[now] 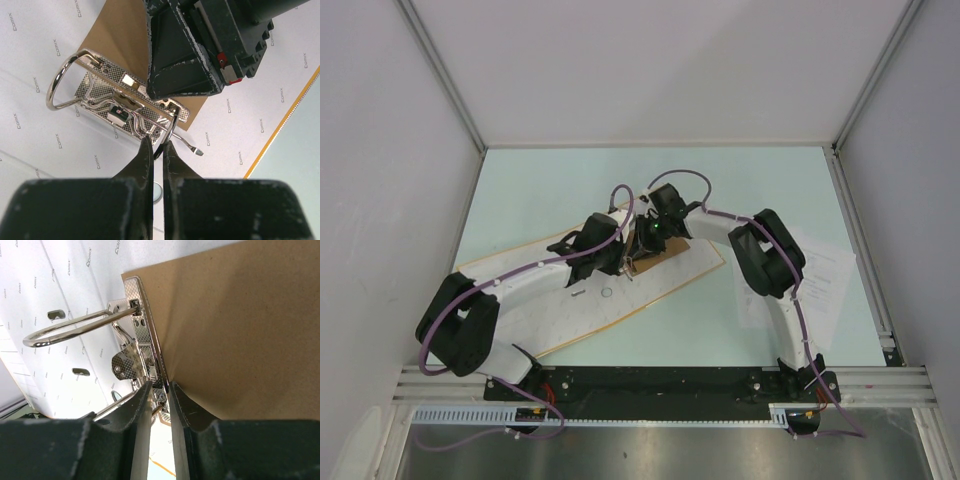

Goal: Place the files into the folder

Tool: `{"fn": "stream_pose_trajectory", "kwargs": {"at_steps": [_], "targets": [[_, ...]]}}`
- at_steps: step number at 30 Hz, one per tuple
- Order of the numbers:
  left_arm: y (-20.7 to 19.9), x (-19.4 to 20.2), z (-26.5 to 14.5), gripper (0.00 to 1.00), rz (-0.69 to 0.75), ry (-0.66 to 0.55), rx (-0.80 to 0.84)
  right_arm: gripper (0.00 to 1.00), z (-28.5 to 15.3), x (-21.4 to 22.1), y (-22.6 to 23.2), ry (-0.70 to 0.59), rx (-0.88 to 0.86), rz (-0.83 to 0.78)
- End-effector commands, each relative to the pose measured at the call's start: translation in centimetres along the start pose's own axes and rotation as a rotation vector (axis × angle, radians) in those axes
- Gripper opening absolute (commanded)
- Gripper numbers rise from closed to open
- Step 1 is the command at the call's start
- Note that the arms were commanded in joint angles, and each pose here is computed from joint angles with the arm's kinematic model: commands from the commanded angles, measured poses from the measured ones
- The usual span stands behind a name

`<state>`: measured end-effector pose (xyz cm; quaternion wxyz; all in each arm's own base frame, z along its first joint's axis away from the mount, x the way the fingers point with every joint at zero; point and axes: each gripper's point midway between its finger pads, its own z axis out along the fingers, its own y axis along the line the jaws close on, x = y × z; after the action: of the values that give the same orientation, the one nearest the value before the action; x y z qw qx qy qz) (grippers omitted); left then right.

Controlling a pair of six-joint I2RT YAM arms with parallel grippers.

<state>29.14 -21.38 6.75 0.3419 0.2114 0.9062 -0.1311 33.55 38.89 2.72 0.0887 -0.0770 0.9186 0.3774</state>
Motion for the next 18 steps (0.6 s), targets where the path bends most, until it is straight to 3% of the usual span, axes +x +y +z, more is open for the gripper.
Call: {"fn": "stream_pose_trajectory", "kwargs": {"at_steps": [1,18], "targets": [[-2.4,2.3,-0.8,0.0,-0.111,0.077,0.084,0.25,1.7,1.0,-4.0,0.006,0.172,-0.003],[-2.0,2.6,-1.1,0.0,-0.12,0.075,0.061,0.12,2.8,4.3,-8.9,0.031,0.497,-0.18]]}}
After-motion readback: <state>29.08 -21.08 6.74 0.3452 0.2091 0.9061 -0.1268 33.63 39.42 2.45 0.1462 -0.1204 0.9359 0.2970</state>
